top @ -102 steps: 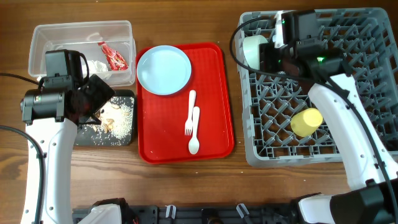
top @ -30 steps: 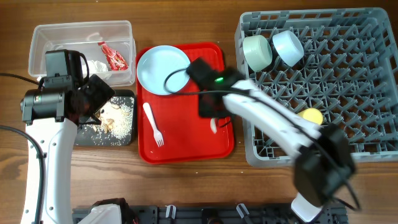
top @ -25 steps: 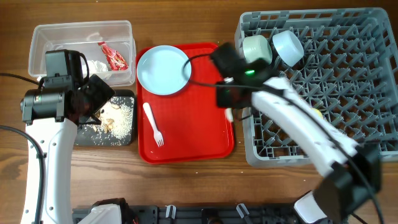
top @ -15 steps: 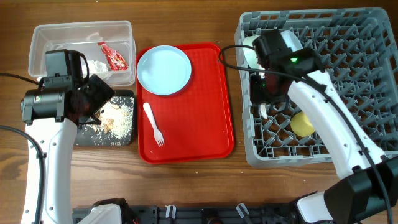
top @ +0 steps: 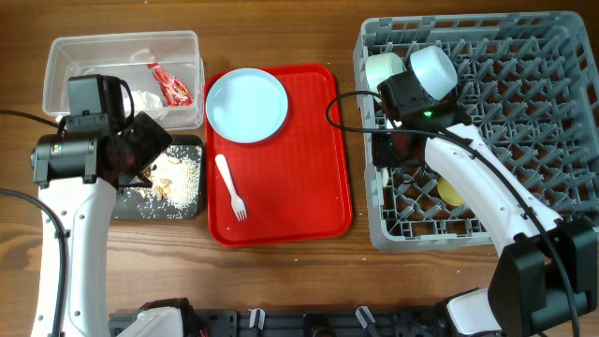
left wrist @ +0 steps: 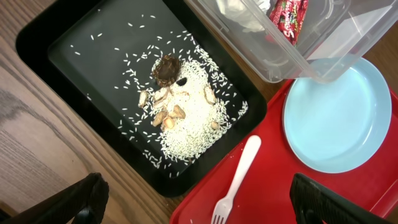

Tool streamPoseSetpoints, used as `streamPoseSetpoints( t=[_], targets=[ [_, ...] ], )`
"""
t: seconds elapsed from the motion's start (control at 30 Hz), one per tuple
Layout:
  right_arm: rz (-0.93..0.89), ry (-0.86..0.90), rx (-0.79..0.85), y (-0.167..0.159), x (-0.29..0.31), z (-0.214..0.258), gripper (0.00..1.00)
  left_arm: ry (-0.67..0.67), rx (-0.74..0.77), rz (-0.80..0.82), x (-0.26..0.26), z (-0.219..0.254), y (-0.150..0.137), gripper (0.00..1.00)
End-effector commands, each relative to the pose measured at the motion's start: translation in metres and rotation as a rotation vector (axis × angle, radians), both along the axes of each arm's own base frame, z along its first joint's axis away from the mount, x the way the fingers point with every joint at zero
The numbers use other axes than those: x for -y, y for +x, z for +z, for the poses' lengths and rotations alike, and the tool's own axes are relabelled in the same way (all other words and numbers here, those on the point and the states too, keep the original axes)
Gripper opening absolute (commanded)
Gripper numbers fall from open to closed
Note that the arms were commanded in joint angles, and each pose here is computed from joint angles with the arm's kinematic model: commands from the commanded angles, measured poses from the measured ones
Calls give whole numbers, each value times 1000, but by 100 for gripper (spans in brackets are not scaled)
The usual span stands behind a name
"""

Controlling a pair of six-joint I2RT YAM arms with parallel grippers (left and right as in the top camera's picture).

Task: Sort waste into correct bins and load items into the dishwasher rack
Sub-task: 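Carry the white spoon into the rack with the right gripper, then grasp the white fork on the red tray with the right gripper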

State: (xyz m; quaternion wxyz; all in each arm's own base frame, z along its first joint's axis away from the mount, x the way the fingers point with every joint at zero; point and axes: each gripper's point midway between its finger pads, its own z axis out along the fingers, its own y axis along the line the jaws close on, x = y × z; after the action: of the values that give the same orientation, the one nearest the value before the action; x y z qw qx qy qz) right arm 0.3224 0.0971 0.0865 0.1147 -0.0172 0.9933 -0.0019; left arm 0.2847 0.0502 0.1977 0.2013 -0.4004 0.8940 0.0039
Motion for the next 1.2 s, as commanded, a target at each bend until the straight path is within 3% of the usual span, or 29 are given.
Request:
streamPoseSetpoints(
  t=[0.0, 0.2, 0.37, 0.63, 0.83, 1.0, 1.17],
  targets=[
    [-5, 8, 70, 15, -2, 21, 46, 22, -6, 14, -6, 2, -3, 95],
    [92, 186, 246, 42, -56, 84, 53, 67, -28, 12, -13, 2, -7, 97],
    [292, 341, 268, 24, -144, 90, 62, 69, -31, 56, -25, 2, -10, 98],
    [583, 338, 178, -29, -255, 22, 73, 52, -55, 216, -66, 0, -30, 100],
    [662, 264, 176, -41, -293, -37, 75, 50, -57, 252, -75, 0, -35, 100],
    [669, 134, 252, -38, -303, -75, 75, 45, -55, 250, -74, 0, -34, 100],
    [693, 114, 257, -43, -310, -90, 67, 33, -52, 245, -71, 0, -34, 100]
  ],
)
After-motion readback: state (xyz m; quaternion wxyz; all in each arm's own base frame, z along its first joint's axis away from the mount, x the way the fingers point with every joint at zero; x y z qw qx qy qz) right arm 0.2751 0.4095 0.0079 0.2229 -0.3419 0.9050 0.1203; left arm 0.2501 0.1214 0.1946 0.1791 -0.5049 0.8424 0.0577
